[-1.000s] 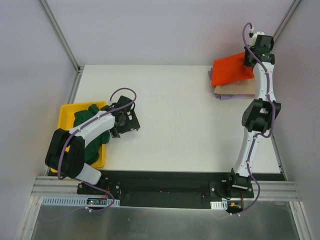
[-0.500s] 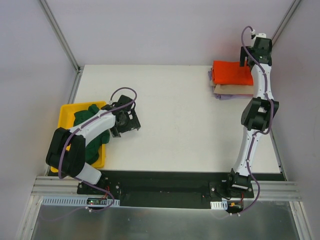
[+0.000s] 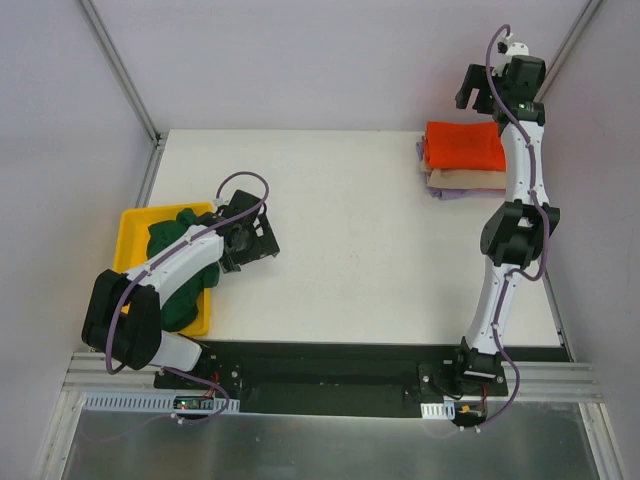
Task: Fold and stack the t-shirts
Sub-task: Put the neatly folded tshirt into the corner of the board with the right arm
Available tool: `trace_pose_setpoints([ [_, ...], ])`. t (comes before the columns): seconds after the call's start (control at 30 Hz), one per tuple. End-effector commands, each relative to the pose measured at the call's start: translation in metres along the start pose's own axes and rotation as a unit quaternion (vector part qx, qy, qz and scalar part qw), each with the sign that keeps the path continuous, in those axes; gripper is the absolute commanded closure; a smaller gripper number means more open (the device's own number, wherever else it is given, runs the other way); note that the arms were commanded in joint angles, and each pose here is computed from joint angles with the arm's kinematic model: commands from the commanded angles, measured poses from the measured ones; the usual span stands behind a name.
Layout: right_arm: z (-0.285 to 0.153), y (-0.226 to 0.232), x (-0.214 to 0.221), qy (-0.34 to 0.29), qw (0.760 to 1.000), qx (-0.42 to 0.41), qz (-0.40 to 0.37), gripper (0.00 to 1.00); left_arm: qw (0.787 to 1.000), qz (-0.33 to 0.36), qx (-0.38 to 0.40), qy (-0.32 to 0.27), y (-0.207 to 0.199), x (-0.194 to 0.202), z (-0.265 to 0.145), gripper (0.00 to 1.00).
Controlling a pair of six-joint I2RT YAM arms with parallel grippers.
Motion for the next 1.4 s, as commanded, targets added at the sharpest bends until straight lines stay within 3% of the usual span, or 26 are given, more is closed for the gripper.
trace_pose_setpoints([
  [0.0,0.047,-0.016,0.039,0.015,0.996,-0.044,0.082,0.04,1.0,0.0,-0.006,0.004,0.009,0.004,0.0,0.01],
  [0.23,0.082,-0.042,0.125,0.101,0.992,-0.025,0.077,0.04,1.0,0.002,-0.017,0.011,0.011,0.006,0.006,0.01],
  [0.43,0.079,-0.023,0.164,0.141,0.986,-0.084,-0.03,0.04,1.0,0.009,-0.017,0.019,0.007,0.005,0.01,0.01],
  [0.63,0.052,-0.019,0.113,0.079,0.992,-0.074,-0.062,0.04,1.0,0.006,-0.005,0.019,0.005,0.006,0.005,0.01],
  [0.8,0.006,-0.01,0.051,0.018,0.994,-0.08,-0.076,0.04,1.0,0.004,0.004,0.013,0.008,0.008,-0.001,0.01],
  [0.9,-0.019,0.0,0.039,0.003,0.992,-0.097,-0.083,0.04,1.0,0.0,0.008,0.007,0.011,0.009,-0.006,0.01],
  [1.07,-0.02,0.011,0.084,0.049,0.984,-0.135,-0.102,0.04,1.0,0.002,0.014,0.003,0.014,0.011,-0.008,0.01],
  [1.37,-0.005,0.008,0.174,0.174,0.971,-0.077,-0.146,0.04,1.0,-0.003,0.013,-0.004,0.02,0.014,-0.011,0.01],
])
Point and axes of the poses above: each gripper's point midway between its finger pads, its own z axis out along the fingers, its own y axis along the line the jaws close on, x = y × z, the point moved 5 cm from there along -z, back along the fingers, and after that the axes turned 6 degrees about -z, right-handed, at the moved point
